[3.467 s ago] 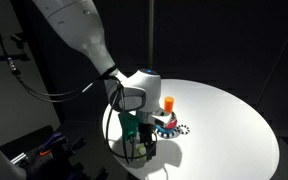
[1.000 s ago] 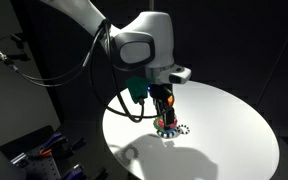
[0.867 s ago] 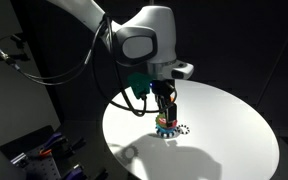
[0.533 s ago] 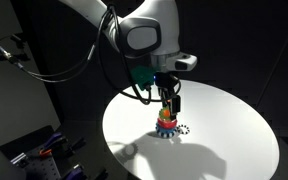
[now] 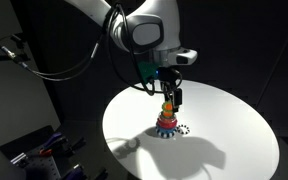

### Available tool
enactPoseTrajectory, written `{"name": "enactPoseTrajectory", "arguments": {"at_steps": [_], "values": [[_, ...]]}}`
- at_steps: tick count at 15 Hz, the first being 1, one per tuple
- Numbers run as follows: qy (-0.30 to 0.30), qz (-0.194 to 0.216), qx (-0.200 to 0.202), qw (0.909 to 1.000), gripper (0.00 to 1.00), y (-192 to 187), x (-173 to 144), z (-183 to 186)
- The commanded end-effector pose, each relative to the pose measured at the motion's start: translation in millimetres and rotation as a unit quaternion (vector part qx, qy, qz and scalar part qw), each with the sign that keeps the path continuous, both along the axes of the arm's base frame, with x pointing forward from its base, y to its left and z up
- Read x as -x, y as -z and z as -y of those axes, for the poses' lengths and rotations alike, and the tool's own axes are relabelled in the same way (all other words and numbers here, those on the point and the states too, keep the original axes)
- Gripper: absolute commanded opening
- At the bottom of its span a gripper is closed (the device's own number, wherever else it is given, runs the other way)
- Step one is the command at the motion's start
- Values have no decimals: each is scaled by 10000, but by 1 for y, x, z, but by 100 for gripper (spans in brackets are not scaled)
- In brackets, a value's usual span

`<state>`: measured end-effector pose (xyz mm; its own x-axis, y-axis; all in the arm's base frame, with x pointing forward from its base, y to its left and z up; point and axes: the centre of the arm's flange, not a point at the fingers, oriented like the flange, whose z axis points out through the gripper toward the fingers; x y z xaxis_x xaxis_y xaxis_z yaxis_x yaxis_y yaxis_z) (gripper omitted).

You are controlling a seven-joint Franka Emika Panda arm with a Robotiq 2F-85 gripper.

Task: Pick up the light green ring and stack it on the ring stacking stand

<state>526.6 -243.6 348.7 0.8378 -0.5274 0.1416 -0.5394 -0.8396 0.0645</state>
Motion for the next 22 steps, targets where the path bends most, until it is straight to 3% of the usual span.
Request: {"name": "enactPoseTrajectory", "arguments": {"at_steps": [1, 11, 22], "values": [[101, 13, -40, 9999, 49, -6, -20, -1], [87, 221, -258, 9994, 49, -11, -43, -11], [158, 111, -567, 9982, 49, -4, -52, -11]]}}
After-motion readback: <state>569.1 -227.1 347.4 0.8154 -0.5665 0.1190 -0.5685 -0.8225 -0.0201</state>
